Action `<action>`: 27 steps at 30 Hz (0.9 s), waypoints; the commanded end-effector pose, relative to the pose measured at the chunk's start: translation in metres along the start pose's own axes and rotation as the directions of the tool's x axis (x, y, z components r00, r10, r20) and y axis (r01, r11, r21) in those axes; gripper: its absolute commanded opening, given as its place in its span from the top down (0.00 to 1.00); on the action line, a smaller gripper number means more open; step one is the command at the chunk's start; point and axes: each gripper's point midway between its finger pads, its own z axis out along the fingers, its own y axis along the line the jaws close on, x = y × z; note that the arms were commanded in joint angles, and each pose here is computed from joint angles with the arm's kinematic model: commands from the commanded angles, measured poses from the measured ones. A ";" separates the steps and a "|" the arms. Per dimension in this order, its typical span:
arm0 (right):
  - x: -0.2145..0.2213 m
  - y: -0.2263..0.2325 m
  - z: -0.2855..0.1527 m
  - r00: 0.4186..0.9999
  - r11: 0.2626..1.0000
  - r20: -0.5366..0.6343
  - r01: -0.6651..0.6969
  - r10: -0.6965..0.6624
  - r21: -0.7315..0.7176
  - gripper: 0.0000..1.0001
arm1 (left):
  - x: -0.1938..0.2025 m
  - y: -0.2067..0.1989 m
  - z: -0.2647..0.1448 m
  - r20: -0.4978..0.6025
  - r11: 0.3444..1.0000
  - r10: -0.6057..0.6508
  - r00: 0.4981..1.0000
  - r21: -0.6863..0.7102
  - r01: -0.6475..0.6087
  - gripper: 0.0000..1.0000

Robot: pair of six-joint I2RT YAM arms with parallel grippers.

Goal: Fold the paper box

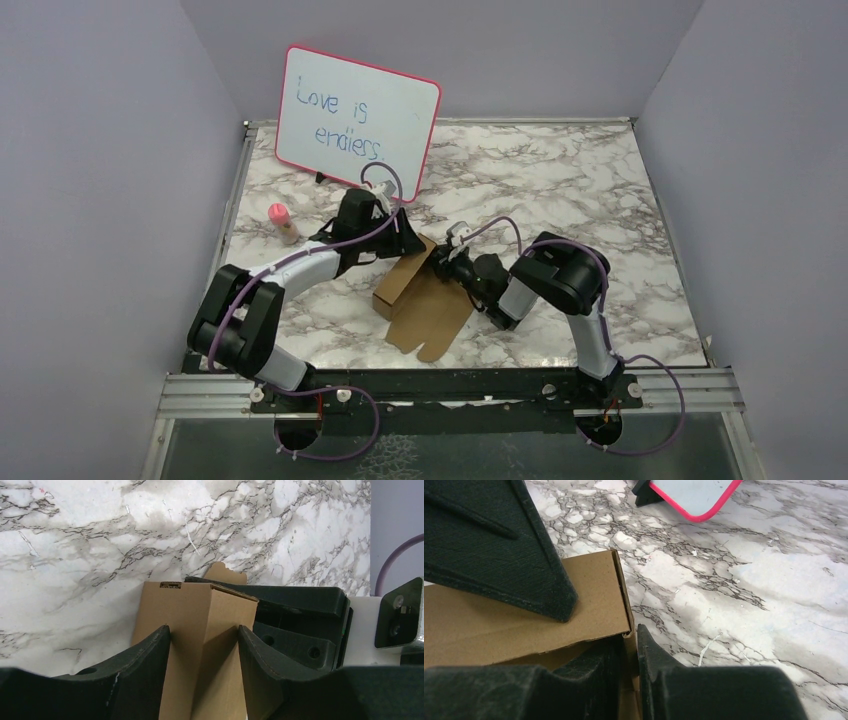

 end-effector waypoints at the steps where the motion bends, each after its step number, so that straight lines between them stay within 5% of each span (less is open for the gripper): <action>1: -0.017 0.016 0.004 0.998 0.997 0.064 -0.003 0.008 -0.079 0.78 | 0.009 -0.009 0.002 -0.051 1.000 0.025 0.998 -0.012 -0.025 0.47; 9: -0.022 0.010 -0.002 0.997 0.999 0.077 0.021 -0.017 -0.050 0.72 | -0.023 -0.002 -0.010 0.003 0.983 0.115 0.993 -0.145 -0.113 0.38; 16: -0.034 -0.004 -0.017 0.996 0.999 0.084 0.027 -0.029 0.025 0.51 | -0.049 -0.003 -0.030 0.057 0.955 0.190 0.980 -0.241 -0.171 0.27; 27: -0.035 -0.013 -0.035 0.993 0.995 0.076 0.084 -0.088 0.048 0.48 | -0.048 -0.010 -0.049 0.048 0.947 0.223 0.974 -0.248 -0.204 0.22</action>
